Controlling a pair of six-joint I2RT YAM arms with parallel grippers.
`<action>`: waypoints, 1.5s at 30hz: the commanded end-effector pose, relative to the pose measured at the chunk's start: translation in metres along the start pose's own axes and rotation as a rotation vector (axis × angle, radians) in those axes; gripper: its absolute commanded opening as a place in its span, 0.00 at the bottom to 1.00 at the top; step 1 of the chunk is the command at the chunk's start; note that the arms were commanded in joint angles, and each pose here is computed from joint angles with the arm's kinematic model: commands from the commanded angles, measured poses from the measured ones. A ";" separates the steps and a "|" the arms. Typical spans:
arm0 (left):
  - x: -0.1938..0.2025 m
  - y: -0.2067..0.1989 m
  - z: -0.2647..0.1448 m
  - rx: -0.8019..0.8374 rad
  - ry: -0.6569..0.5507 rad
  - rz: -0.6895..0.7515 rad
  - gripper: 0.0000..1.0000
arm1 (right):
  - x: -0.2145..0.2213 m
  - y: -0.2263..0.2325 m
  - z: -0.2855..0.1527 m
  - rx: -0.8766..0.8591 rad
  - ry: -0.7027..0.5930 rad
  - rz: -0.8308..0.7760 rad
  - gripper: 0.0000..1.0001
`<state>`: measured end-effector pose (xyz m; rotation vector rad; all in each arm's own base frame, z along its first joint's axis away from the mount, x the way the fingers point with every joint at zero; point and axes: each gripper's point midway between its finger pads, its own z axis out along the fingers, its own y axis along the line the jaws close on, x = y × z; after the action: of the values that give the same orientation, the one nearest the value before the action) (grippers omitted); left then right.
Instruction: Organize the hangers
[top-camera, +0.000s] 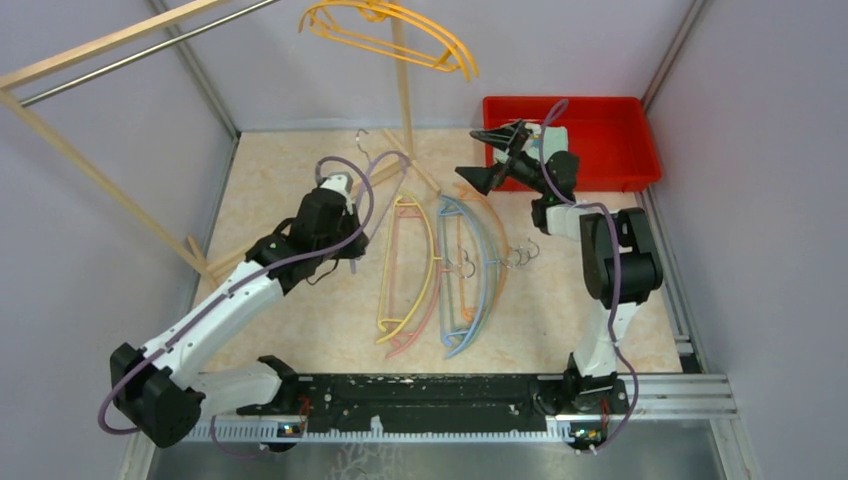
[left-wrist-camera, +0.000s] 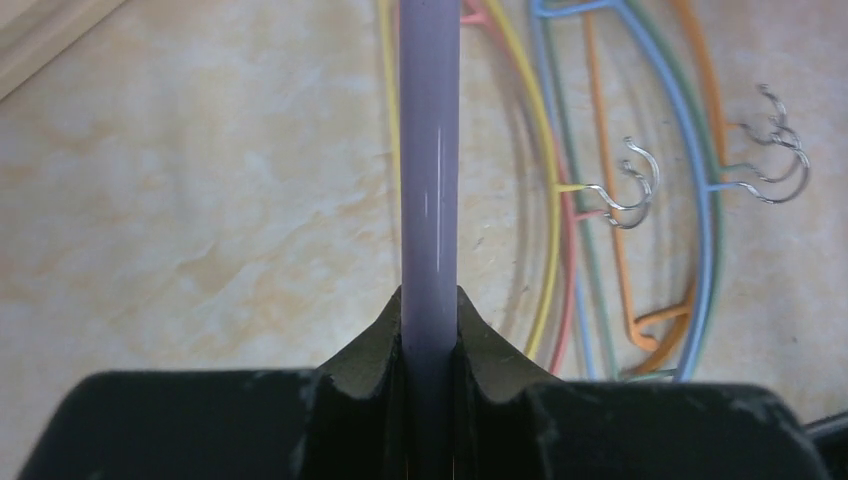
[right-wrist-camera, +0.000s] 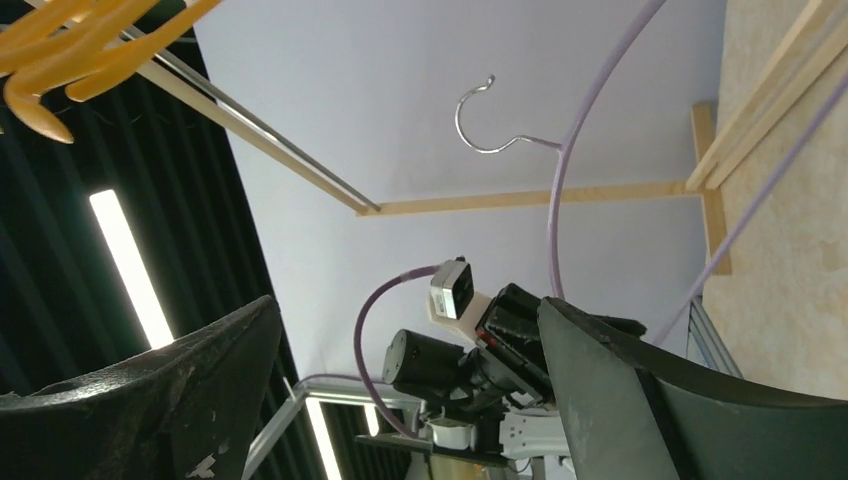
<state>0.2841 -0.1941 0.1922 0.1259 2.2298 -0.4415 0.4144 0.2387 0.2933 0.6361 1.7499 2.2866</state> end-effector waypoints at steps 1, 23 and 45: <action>-0.034 0.042 -0.046 -0.246 -0.156 -0.136 0.00 | 0.005 0.024 -0.020 -0.038 0.025 -0.120 0.99; -0.173 0.063 -0.141 -0.645 -0.643 -0.095 0.00 | -0.019 -0.179 -0.111 1.173 0.063 -0.731 0.99; -0.205 0.069 -0.157 -0.766 -0.769 -0.042 0.00 | -0.021 -0.173 -0.089 1.107 0.089 -0.697 0.90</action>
<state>0.3135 -0.0651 0.4129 -0.3643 1.5017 0.3966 0.3612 0.1936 0.0863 0.0159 2.7012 0.7598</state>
